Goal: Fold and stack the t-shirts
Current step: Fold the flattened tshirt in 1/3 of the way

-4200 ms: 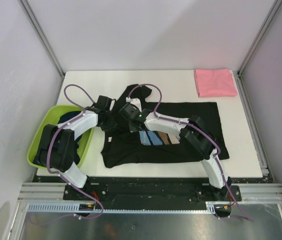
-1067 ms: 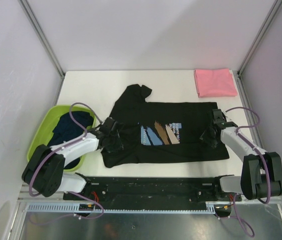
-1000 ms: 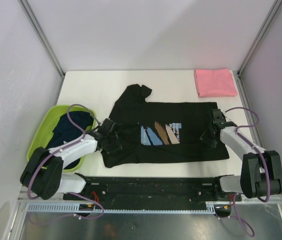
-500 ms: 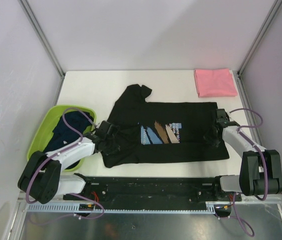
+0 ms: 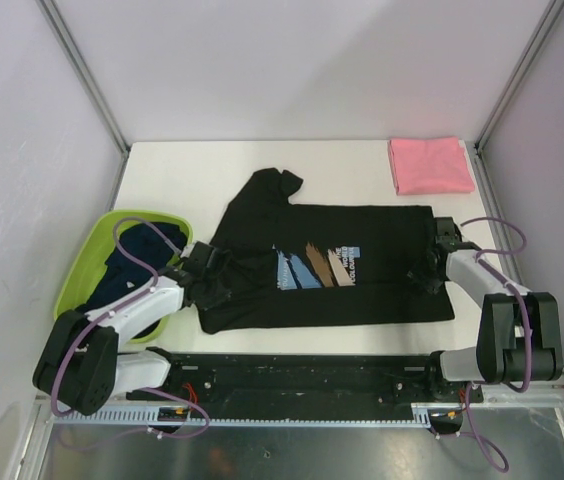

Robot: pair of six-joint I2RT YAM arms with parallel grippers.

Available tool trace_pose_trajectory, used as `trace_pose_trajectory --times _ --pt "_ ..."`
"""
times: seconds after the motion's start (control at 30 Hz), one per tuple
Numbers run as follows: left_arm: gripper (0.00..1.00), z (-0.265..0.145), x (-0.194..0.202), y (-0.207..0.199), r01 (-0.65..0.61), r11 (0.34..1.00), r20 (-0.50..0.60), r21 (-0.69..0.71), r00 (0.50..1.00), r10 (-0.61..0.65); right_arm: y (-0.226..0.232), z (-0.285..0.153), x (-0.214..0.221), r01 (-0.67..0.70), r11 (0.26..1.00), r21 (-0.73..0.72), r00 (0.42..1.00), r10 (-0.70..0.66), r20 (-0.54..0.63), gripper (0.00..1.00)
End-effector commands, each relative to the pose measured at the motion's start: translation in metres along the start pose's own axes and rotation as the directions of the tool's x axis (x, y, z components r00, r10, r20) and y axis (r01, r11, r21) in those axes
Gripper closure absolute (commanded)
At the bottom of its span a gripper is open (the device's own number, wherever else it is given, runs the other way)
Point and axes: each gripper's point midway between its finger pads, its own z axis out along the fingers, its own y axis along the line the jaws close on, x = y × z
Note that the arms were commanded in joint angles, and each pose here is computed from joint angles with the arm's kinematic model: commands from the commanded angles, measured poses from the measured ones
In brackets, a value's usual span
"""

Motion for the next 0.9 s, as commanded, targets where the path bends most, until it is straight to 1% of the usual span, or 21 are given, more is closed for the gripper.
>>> trace_pose_trajectory --times 0.0,0.07,0.17,0.33,0.4,0.57,0.73,0.87 --pt "0.70 -0.001 -0.002 0.033 -0.034 0.991 0.023 -0.129 0.999 0.038 0.001 -0.012 -0.021 -0.008 1.000 -0.024 0.998 0.009 0.064 0.64" --pt "0.69 -0.001 -0.003 0.035 -0.032 0.990 0.026 -0.135 0.999 0.035 -0.006 -0.015 -0.028 -0.025 1.000 -0.017 0.997 0.026 0.075 0.62" --pt "0.69 -0.001 -0.004 0.038 -0.024 0.990 0.020 -0.140 0.999 0.027 -0.015 -0.016 -0.033 -0.040 0.999 -0.006 0.997 0.041 0.073 0.62" --pt "0.69 -0.001 -0.005 0.037 -0.019 0.990 0.019 -0.140 1.000 0.022 -0.020 -0.009 -0.039 -0.049 0.999 0.014 0.996 0.047 0.081 0.68" --pt "0.69 -0.001 -0.005 0.038 -0.019 0.990 0.017 -0.142 1.000 0.022 -0.021 -0.005 -0.043 -0.061 0.998 0.015 0.995 0.060 0.083 0.71" --pt "0.69 -0.002 -0.006 0.040 -0.018 0.989 0.019 -0.144 1.000 0.021 -0.034 0.007 -0.054 -0.108 0.993 0.047 0.990 0.103 0.094 0.76" --pt "0.68 -0.003 -0.008 0.040 -0.029 0.990 0.018 -0.140 0.999 0.032 -0.043 0.012 -0.061 -0.128 0.990 0.058 0.988 0.122 0.093 0.77" --pt "0.66 -0.006 -0.013 0.032 -0.053 0.992 0.019 -0.113 0.998 0.055 -0.036 -0.003 -0.071 -0.126 0.992 0.021 0.985 0.122 0.124 0.76"
